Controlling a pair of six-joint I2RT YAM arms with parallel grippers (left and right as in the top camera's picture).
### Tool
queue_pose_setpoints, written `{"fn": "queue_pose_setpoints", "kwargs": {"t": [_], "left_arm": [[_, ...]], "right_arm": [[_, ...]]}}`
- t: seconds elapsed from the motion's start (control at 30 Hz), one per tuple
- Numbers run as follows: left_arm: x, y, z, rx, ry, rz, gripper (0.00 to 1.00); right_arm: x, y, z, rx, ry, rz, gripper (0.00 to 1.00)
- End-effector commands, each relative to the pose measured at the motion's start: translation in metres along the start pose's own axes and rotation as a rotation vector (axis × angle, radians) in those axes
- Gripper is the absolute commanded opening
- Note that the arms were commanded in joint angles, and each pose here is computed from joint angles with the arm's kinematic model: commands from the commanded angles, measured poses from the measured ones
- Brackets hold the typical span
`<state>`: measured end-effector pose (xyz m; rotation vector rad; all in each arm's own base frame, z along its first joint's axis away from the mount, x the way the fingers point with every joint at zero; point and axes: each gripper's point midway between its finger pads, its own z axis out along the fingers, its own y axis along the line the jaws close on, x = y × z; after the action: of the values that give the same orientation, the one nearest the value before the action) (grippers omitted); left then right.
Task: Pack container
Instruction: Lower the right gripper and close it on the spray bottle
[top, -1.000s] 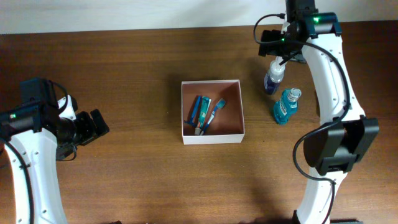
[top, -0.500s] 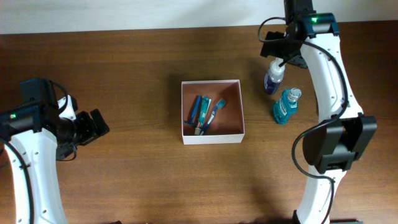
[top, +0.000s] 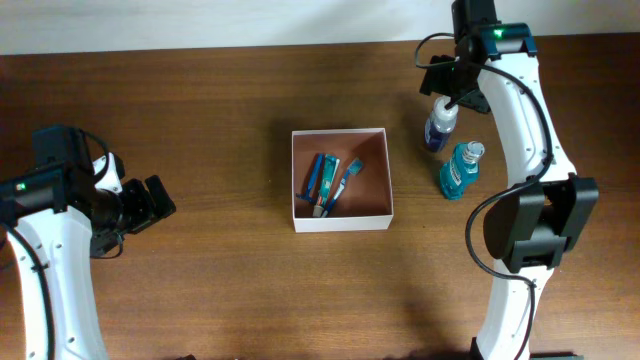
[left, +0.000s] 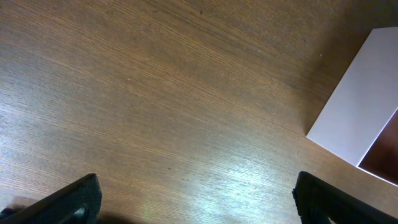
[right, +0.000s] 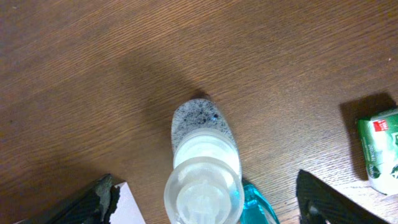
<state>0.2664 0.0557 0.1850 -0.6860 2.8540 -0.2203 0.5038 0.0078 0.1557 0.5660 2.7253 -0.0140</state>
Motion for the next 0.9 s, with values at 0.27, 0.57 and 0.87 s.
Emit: {"fn": "queue_pose_setpoints", "kwargs": {"t": [0.27,0.57,0.87], "left_arm": [[0.0,-0.001,-0.004,0.011,-0.012,0.007,0.99],[0.0,-0.001,-0.004,0.011,-0.012,0.007,0.99],[0.0,-0.001,-0.004,0.011,-0.012,0.007,0.99]], "right_arm": [[-0.005,-0.005,0.006,0.025,-0.01,0.013,0.77],[-0.004,-0.004,0.018,0.032,0.0,0.005,0.66],[-0.008,-0.003,0.018,0.026,-0.014,0.006,0.64]]}}
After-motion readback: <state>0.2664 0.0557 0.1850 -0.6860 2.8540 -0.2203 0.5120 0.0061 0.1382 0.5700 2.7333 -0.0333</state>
